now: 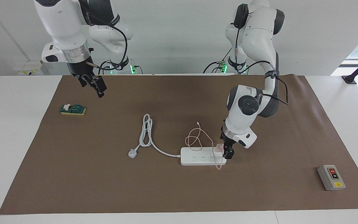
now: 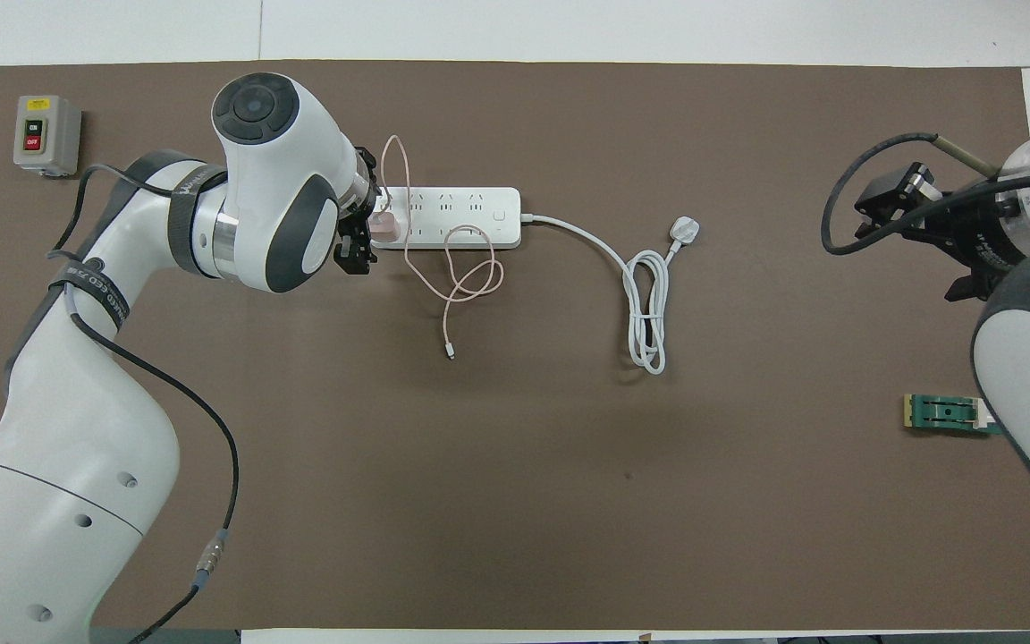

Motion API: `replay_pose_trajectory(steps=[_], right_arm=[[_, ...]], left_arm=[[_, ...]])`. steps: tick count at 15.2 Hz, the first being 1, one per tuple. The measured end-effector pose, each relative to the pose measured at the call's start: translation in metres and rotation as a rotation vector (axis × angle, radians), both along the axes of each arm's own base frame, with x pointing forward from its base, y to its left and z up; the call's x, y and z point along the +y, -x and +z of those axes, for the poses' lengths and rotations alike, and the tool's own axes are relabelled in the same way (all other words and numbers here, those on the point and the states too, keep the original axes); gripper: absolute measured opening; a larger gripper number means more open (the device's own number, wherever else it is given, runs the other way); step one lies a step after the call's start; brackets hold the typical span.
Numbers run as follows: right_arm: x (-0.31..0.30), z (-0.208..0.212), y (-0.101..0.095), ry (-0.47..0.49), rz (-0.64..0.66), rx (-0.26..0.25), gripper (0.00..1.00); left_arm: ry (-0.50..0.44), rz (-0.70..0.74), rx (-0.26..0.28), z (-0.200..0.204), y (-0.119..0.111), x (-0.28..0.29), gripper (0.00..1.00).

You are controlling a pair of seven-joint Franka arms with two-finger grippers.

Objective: Unplug charger and place it aside
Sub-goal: 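Reach the right gripper to the power strip while the left gripper holds the charger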

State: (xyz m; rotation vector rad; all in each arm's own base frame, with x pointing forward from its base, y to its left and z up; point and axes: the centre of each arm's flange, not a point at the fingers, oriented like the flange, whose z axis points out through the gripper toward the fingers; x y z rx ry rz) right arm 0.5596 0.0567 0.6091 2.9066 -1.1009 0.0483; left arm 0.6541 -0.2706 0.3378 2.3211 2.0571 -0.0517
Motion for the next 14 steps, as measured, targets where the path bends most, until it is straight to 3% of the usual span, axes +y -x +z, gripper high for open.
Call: replay_pose_trajectory(steps=[5, 10, 13, 14], right_arm=[[0.013, -0.005, -0.002, -0.076, -0.23, -0.007, 1.0], [0.029, -0.025, -0.014, -0.198, -0.406, 0.053, 1.0], [0.054, -0.04, -0.035, -0.306, -0.569, 0.097, 1.0], [0.065, -0.047, -0.045, -0.331, -0.615, 0.097, 1.0]], left_arm=[[0.002, 0.001, -0.004, 0.001, 0.0, 0.0, 1.0], [0.004, -0.003, -0.01, 0.001, 0.002, -0.006, 1.0], [0.006, 0.0, -0.015, -0.002, 0.003, -0.008, 0.99], [0.007, 0.001, -0.017, -0.004, 0.003, -0.007, 0.86]])
